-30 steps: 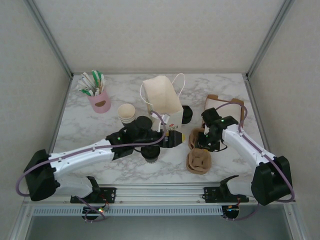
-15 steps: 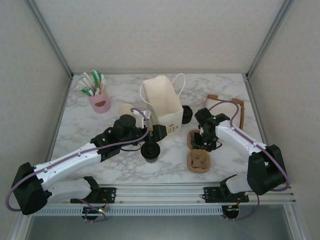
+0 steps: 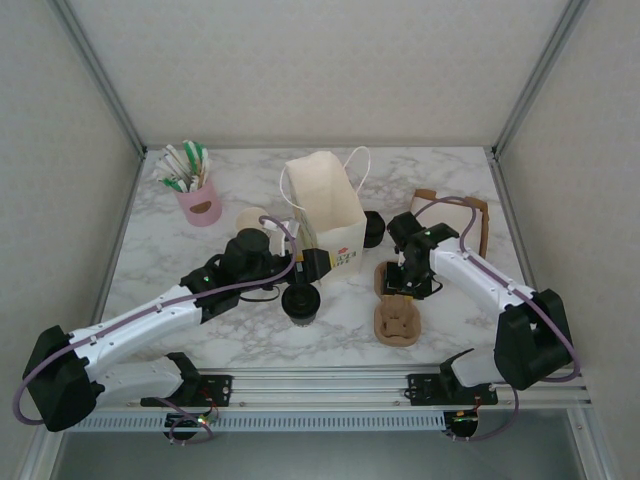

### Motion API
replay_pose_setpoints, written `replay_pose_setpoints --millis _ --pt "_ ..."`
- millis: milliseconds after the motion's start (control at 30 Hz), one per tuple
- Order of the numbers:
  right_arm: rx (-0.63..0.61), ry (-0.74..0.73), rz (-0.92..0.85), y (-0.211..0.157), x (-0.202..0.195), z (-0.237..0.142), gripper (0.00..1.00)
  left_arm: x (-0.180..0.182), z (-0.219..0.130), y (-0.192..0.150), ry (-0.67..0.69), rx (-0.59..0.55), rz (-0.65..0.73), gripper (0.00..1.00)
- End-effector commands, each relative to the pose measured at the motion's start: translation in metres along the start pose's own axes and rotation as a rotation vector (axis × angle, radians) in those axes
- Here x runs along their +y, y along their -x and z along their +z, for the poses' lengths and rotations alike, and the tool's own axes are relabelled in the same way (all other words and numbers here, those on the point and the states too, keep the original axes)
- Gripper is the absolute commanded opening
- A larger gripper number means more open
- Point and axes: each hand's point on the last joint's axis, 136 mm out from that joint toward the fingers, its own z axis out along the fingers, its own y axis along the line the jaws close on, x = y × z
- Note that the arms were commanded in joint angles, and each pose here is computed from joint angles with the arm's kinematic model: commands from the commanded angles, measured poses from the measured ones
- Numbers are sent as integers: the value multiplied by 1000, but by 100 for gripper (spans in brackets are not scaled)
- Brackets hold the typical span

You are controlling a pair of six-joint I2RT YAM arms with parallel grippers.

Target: Pack the takeout coffee

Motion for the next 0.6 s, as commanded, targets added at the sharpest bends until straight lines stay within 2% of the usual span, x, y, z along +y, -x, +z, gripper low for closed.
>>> replay_pose_setpoints --millis 0,567 --pt "18 -44 -26 -1 -4 1 46 3 -1 0 -11 -2 11 93" --pt "56 -103 -49 -5 -6 14 48 6 -2 1 -12 -3 2 93"
